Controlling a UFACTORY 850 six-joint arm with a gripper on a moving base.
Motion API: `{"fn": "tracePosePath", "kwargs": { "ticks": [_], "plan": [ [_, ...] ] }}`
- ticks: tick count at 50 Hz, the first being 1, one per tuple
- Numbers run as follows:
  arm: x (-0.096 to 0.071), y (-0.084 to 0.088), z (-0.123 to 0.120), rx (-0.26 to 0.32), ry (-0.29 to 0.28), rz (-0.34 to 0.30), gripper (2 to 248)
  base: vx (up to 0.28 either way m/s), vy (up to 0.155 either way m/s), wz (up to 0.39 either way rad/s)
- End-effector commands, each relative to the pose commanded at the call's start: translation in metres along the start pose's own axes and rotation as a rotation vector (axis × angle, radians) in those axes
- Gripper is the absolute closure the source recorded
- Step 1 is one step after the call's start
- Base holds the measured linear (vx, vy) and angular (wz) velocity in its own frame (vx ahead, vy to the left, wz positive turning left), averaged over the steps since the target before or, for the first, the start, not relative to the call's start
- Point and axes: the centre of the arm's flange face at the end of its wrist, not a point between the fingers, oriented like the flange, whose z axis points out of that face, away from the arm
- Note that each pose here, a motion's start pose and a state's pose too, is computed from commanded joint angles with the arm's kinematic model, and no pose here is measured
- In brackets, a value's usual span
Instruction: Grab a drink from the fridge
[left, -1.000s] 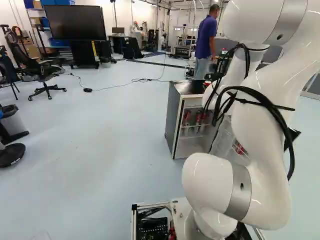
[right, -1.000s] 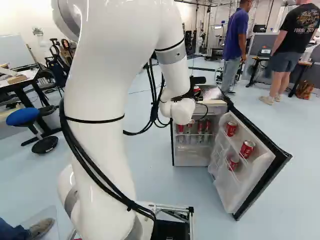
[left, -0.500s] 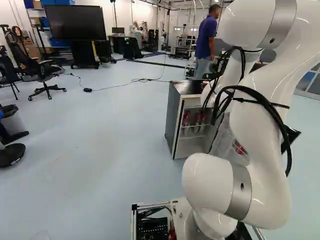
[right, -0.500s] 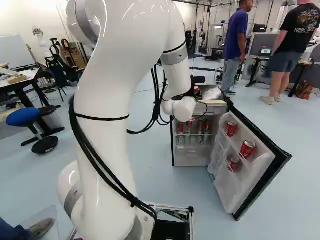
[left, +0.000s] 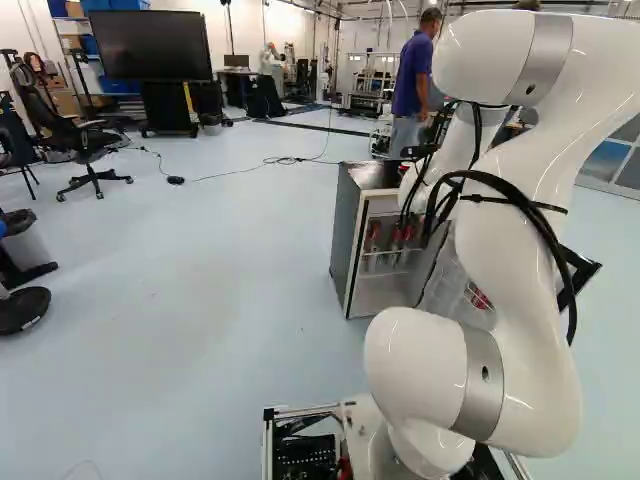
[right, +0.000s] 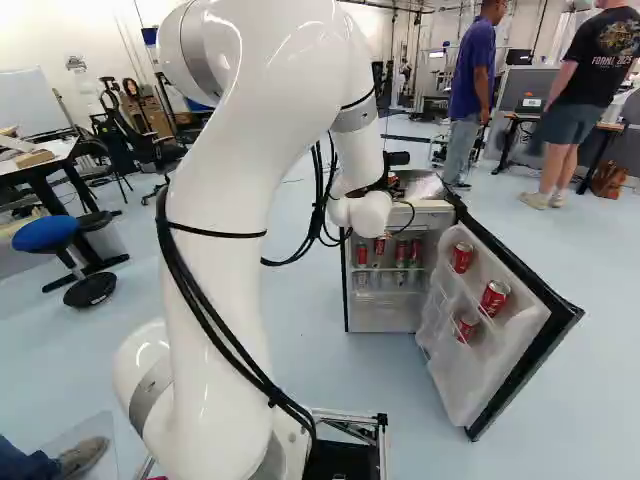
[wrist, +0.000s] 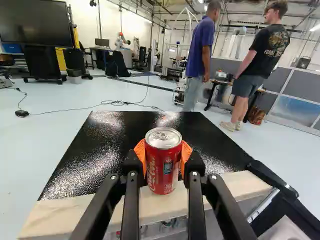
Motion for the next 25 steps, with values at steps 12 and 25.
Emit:
{"fn": "tracePosePath", "kwargs": {
  "ticks": [12, 25],
  "plan": [
    [0.0, -0.001, 0.01, 0.005, 0.007, -0.003, 146, 0.0, 0.0, 0.0],
    [0.0, -0.001, 0.011, 0.006, 0.008, -0.003, 80, 0.0, 0.0, 0.0]
  ]
}}
